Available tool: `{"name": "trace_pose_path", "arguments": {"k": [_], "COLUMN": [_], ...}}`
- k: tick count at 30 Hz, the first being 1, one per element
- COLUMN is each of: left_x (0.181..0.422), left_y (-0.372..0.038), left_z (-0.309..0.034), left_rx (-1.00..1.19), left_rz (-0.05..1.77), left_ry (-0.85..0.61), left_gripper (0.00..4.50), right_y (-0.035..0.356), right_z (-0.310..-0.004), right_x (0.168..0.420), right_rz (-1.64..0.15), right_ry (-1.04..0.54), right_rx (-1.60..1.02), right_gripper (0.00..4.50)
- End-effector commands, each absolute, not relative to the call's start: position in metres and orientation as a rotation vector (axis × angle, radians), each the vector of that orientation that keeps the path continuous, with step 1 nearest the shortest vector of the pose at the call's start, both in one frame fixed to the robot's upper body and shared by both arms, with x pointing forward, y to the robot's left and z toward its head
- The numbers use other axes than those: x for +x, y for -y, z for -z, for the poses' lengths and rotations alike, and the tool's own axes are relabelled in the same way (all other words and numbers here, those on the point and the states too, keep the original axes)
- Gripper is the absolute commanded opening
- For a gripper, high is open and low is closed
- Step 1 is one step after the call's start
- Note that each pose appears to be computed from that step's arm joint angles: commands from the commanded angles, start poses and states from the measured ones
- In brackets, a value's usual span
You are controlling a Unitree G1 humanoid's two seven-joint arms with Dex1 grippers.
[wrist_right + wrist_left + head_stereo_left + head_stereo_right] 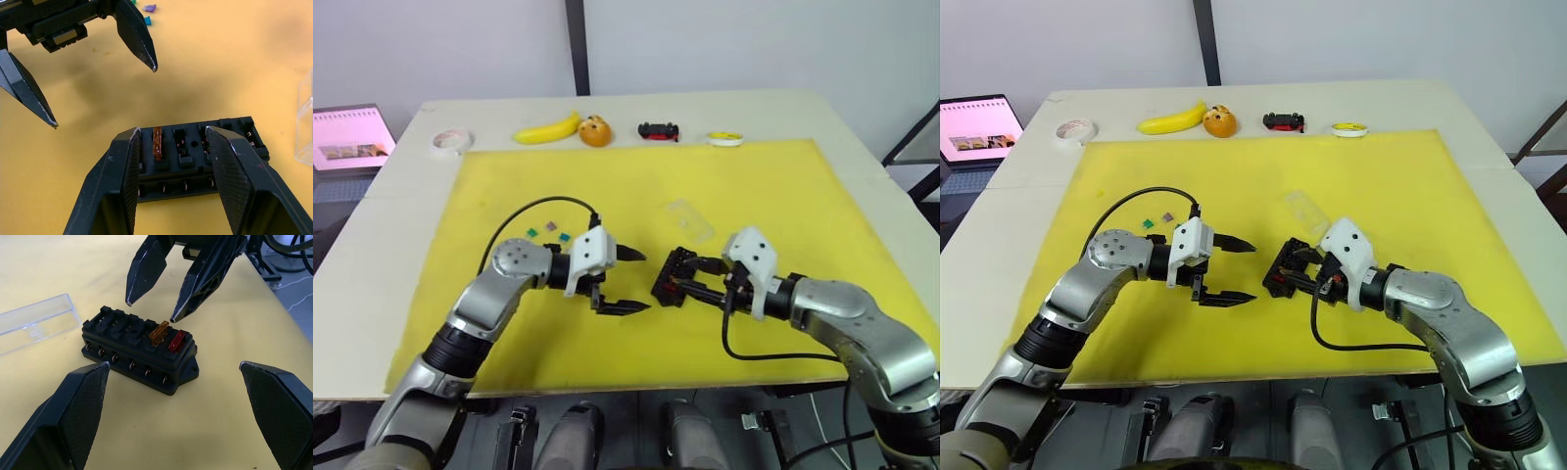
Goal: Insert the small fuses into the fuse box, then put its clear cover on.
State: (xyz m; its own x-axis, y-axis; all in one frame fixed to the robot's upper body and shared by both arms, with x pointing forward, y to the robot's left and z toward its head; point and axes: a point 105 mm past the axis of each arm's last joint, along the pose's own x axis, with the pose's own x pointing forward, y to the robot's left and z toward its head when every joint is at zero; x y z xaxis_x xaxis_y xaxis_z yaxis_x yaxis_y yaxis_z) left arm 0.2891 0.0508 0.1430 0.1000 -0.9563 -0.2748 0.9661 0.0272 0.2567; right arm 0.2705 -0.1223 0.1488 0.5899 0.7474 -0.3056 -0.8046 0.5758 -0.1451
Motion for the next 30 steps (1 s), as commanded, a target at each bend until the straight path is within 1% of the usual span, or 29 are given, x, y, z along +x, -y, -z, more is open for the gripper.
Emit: {"name": "trace_pose_path", "arguments": {"k": [1,21,24,30], "left_x": [0.2887,0.2897,0.2901,0.2901], "left_y": [-0.0485,-0.0488,-0.0486,-0.0487], "left_z": [-0.1551,-0.1565,-0.1567,-0.1573], "left_rx": [0.454,0.451,0.45,0.45], "left_rz": [1.492,1.483,1.482,1.482], "left_ry": [0.025,0.026,0.027,0.029], "left_gripper": [4.5,4.5,4.5,4.5], "right_y": [0.1172,0.1196,0.1196,0.1197], "right_z": [-0.1554,-0.1507,-0.15,-0.1491], "right_x": [0.2682,0.2748,0.2747,0.2744], "right_rz": [-0.933,-0.923,-0.928,-0.933], "right_ry": [-0.187,-0.207,-0.212,-0.218], "right_rx": [-0.287,-0.298,-0.304,-0.312], "right_gripper": [2.23,2.23,1.42,1.42]}}
